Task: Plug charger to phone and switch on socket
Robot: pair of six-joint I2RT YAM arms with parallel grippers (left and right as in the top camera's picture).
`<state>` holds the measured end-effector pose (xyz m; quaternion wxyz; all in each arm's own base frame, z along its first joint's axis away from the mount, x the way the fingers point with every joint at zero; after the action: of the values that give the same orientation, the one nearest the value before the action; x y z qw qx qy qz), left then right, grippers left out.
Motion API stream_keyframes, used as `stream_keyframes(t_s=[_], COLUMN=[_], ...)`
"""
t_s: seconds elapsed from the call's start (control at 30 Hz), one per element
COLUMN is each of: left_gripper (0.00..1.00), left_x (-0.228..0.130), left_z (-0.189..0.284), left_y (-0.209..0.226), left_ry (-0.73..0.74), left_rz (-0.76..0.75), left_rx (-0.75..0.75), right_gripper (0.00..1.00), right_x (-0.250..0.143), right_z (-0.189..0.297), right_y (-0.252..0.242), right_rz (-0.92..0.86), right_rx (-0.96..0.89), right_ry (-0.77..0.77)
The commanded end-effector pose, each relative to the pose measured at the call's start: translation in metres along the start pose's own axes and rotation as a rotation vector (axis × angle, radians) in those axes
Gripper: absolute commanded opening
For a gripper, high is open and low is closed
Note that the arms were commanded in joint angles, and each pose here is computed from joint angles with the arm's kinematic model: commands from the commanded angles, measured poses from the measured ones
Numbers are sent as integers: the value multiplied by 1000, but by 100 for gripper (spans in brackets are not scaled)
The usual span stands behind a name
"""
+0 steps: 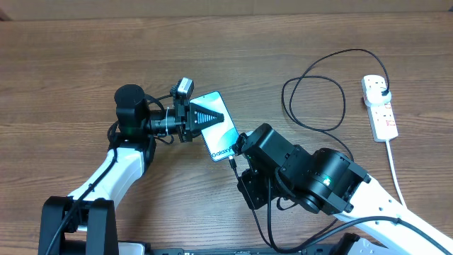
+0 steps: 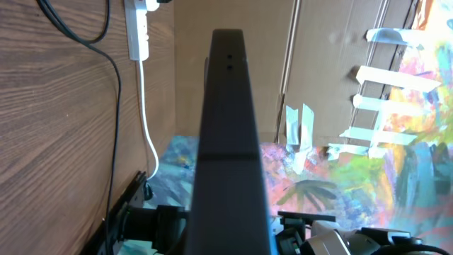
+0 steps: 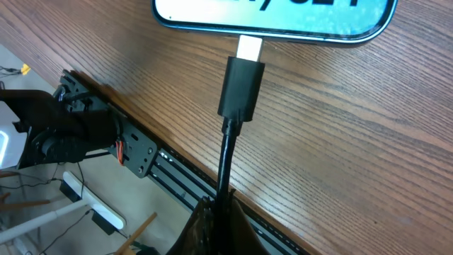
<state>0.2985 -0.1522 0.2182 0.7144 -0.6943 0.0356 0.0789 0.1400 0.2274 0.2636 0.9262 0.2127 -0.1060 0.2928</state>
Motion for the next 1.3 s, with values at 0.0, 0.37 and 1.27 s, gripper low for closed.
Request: stream_keyframes(t_s=[0.0,0.37,1.27], left_gripper=[4,4,4], left_x=[-4,-8,8], left_z=[0,0,5], left_y=[-6,-7,11], left_ry=[35,66,17], left_rz=[22,41,-3], left_rx=[-4,-4,1], right_gripper=[4,4,4], right_x=[1,5,-6], right_z=[-2,-2,-4], right_y=[0,-10,-1], right_rz=[1,40,229], right_rx=[-9,-87,-31], right_ry=[-3,-27,34])
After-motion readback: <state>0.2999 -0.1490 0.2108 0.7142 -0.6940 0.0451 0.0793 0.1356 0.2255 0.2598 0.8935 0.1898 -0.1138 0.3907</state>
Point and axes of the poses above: each gripper's point midway between its finger pads, its own z axis back along the fingers, its own y axis along the line the jaws close on, x = y × z, the point moved 5 cm from there along z, back along the fingers, and after that the axes turned 6 degrees about z, right-handed, at the moved point
